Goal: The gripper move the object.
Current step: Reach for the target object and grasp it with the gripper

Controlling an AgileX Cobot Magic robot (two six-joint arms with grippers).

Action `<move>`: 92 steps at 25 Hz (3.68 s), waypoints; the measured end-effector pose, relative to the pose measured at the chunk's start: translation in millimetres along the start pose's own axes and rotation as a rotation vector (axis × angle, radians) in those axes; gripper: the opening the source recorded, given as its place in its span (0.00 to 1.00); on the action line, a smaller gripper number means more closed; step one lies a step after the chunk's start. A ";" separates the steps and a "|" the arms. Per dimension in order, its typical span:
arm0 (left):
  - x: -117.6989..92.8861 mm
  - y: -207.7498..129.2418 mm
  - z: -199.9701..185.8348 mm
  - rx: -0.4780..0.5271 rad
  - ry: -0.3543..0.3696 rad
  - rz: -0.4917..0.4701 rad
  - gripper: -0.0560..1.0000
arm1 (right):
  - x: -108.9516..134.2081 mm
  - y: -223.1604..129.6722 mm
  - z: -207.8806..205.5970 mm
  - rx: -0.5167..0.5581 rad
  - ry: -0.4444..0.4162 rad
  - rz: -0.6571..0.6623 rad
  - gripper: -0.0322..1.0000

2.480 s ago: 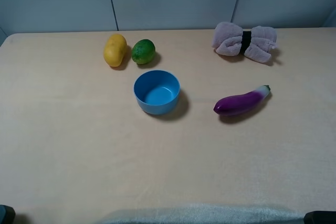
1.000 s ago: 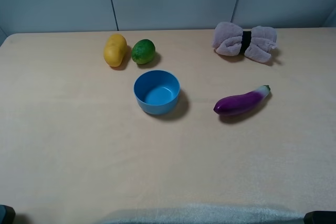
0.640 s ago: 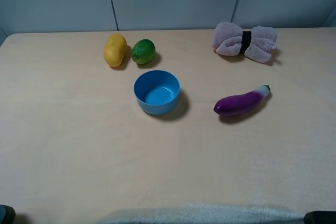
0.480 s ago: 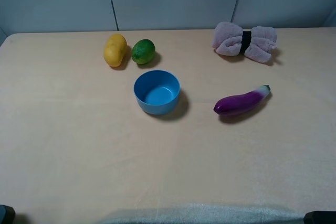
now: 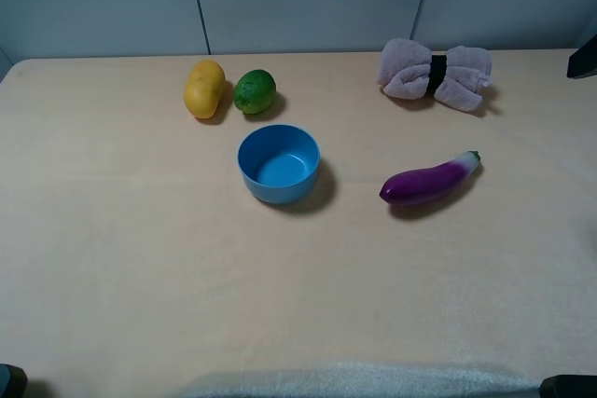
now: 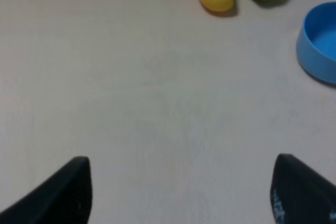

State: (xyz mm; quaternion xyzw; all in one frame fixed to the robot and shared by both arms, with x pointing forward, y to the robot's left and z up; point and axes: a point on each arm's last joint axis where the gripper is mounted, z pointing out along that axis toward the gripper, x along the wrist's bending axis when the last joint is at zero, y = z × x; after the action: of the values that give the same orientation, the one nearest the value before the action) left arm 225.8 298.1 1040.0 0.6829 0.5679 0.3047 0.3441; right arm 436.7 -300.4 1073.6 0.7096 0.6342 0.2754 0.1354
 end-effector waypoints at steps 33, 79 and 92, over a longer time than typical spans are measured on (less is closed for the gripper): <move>0.0 0.0 0.0 0.000 0.000 0.000 0.78 | 210.6 -20.6 168.2 0.352 0.212 -0.598 0.70; 0.0 0.0 0.0 0.000 0.000 0.000 0.78 | 239.4 -60.2 265.8 0.514 0.125 -0.727 0.70; 0.0 0.0 0.0 0.000 0.000 0.000 0.78 | 238.2 -61.2 265.1 0.532 0.117 -0.730 0.33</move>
State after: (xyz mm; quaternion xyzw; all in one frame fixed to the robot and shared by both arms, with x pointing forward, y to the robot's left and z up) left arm 225.8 298.1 1040.0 0.6828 0.5678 0.3048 0.3442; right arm 545.8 -16.8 877.4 0.4330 0.8981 0.0769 0.0006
